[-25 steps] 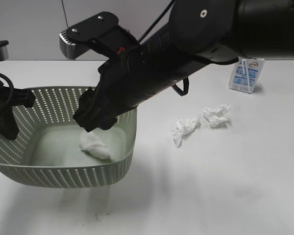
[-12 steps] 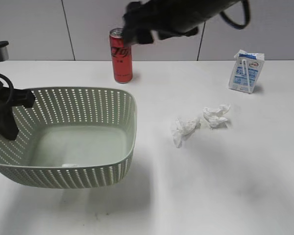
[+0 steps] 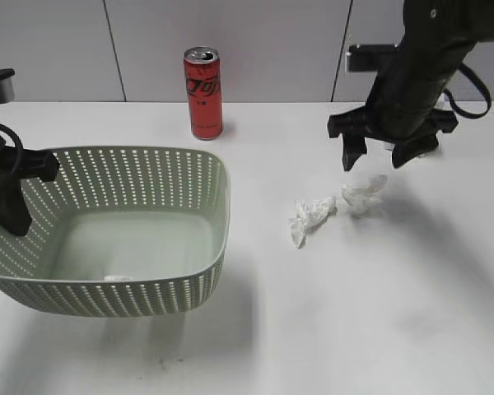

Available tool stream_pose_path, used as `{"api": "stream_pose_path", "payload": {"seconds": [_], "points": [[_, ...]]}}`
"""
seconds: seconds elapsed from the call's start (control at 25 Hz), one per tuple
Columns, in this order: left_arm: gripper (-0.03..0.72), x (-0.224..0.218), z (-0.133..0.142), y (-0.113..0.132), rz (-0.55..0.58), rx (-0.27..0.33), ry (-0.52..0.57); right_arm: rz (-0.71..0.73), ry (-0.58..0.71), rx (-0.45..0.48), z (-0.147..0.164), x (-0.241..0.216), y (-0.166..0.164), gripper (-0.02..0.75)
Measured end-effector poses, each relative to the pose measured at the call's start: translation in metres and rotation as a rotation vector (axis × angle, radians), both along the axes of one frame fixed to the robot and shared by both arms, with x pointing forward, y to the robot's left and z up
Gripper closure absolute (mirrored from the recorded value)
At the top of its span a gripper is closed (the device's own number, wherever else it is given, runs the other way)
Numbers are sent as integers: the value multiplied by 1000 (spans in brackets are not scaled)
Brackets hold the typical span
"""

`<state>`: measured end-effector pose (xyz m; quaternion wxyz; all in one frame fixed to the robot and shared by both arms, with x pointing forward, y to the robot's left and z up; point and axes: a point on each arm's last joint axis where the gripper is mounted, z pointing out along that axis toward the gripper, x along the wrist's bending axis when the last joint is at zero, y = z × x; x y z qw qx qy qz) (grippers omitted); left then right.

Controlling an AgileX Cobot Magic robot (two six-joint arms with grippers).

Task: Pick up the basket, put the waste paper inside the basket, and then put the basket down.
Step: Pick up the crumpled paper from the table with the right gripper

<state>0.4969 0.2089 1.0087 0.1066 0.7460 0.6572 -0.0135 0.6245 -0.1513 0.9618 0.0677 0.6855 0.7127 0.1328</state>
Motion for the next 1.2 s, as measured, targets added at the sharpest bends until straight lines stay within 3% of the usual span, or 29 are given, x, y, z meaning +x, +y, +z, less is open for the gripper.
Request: {"api": "stream_pose_path", "payload": {"seconds": [0.2, 0.52, 0.68, 0.8, 0.92, 1.08, 1.2], "points": [[683, 0, 0, 0, 0, 0, 0, 74, 96, -78, -50, 19, -3, 169], [683, 0, 0, 0, 0, 0, 0, 114, 124, -113, -79, 32, 1, 198], [683, 0, 0, 0, 0, 0, 1, 120, 139, -130, -80, 31, -1, 339], [683, 0, 0, 0, 0, 0, 1, 124, 169, -144, -80, 28, -2, 524], [683, 0, 0, 0, 0, 0, 1, 138, 214, -165, -73, 28, -3, 699], [683, 0, 0, 0, 0, 0, 1, 193, 165, -145, -37, 33, 1, 727], [683, 0, 0, 0, 0, -1, 1, 317, 40, -30, 23, 24, 16, 730]]}}
